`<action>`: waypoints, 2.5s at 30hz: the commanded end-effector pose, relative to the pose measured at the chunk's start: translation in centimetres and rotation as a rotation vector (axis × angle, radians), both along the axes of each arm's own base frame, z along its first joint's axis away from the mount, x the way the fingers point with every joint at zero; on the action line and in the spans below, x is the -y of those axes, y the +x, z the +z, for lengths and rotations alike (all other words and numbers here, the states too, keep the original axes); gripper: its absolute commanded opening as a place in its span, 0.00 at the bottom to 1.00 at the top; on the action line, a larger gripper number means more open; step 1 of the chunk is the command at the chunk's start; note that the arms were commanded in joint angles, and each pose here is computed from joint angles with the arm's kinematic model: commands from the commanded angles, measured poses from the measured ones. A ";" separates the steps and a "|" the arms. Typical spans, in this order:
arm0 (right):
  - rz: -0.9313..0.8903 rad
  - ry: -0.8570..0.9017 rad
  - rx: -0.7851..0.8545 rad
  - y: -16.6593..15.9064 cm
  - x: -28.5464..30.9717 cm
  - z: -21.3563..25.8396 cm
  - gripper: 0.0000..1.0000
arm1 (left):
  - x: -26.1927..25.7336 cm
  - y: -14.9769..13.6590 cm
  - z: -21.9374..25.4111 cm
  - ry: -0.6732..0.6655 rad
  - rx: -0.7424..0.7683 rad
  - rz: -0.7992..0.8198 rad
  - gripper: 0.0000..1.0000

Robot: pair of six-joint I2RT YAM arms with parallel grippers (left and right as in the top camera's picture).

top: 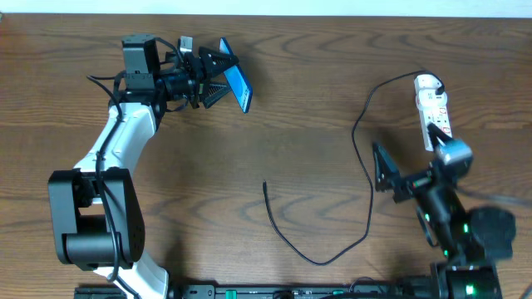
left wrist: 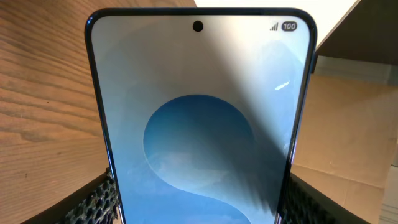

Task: Plug charger to phone and switch on socket
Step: 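Move the right gripper toward the top edge of the held phone, then close the right gripper on the phone's top edge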

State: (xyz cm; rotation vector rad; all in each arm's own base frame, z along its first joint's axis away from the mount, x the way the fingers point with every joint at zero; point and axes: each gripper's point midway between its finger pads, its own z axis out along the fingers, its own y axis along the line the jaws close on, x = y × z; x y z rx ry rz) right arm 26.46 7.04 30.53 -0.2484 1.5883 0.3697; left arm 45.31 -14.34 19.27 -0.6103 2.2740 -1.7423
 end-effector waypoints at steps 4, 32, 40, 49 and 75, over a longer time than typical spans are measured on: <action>0.243 0.083 -0.141 2.0 -4.1 0.0 0.99 | 0.1 0.4 2.5 -0.025 0.060 0.011 0.07; 0.484 0.281 -0.353 7.3 -7.9 -5.0 0.99 | 5.8 1.1 2.7 -0.010 0.021 0.081 0.07; 0.537 0.172 -0.329 7.2 -10.1 -6.8 0.99 | 6.2 1.2 2.9 -0.028 0.007 0.087 0.07; 0.521 0.031 -0.313 8.2 -12.0 -9.9 0.99 | 6.2 1.2 2.9 -0.028 0.006 0.087 0.07; 0.360 -0.032 -0.110 10.9 -12.7 -7.0 0.99 | 7.3 1.0 2.9 -0.042 -0.029 0.102 0.07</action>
